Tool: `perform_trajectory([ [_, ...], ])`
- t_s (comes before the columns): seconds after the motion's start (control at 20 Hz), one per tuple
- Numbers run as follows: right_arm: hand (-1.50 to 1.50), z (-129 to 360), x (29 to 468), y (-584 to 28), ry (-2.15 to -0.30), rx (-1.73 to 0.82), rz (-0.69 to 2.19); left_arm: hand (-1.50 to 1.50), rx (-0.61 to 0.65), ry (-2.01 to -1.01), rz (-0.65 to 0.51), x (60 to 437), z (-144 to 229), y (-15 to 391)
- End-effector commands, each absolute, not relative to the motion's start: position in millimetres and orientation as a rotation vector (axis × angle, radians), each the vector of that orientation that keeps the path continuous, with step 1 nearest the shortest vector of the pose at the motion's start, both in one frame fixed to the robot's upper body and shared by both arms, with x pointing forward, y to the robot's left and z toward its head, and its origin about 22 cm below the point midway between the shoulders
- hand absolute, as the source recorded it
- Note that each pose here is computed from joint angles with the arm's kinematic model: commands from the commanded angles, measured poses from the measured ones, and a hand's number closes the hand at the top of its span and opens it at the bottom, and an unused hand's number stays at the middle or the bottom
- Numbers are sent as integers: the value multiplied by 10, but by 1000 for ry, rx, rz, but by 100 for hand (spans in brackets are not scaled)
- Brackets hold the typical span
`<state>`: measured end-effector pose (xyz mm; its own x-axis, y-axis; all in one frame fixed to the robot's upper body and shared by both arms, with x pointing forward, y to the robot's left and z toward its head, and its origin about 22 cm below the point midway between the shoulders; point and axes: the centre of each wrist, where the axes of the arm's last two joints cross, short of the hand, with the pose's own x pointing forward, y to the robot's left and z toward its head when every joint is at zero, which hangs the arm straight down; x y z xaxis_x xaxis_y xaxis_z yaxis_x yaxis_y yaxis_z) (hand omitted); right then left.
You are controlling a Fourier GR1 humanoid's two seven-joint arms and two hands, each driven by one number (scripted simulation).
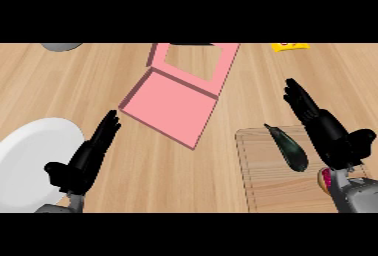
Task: Pick the cupcake from the cutting board and place it in the cardboard box
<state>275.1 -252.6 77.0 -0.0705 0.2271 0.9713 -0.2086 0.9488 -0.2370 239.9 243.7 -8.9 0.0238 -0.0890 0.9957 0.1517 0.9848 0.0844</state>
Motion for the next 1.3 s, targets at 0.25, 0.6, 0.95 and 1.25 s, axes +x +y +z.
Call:
perform_trajectory([
  [0.25, -150, 1834, 2398, -3628, -1933, -620, 90, 0, 257, -1726, -382, 2628, 449, 3003],
  [0.6, -150, 1546, 1459, -4352, -1701, -923, 361, 0, 169, -1719, -462, 2672, 643, 2907],
  [0.95, -150, 1645, 1220, -4272, -1594, -1000, 673, 0, 116, -1743, -526, 2833, 796, 2753],
  [1.25, -150, 1747, 1199, -4102, -1247, -963, 972, 0, 93, -1736, -520, 2773, 609, 2562],
])
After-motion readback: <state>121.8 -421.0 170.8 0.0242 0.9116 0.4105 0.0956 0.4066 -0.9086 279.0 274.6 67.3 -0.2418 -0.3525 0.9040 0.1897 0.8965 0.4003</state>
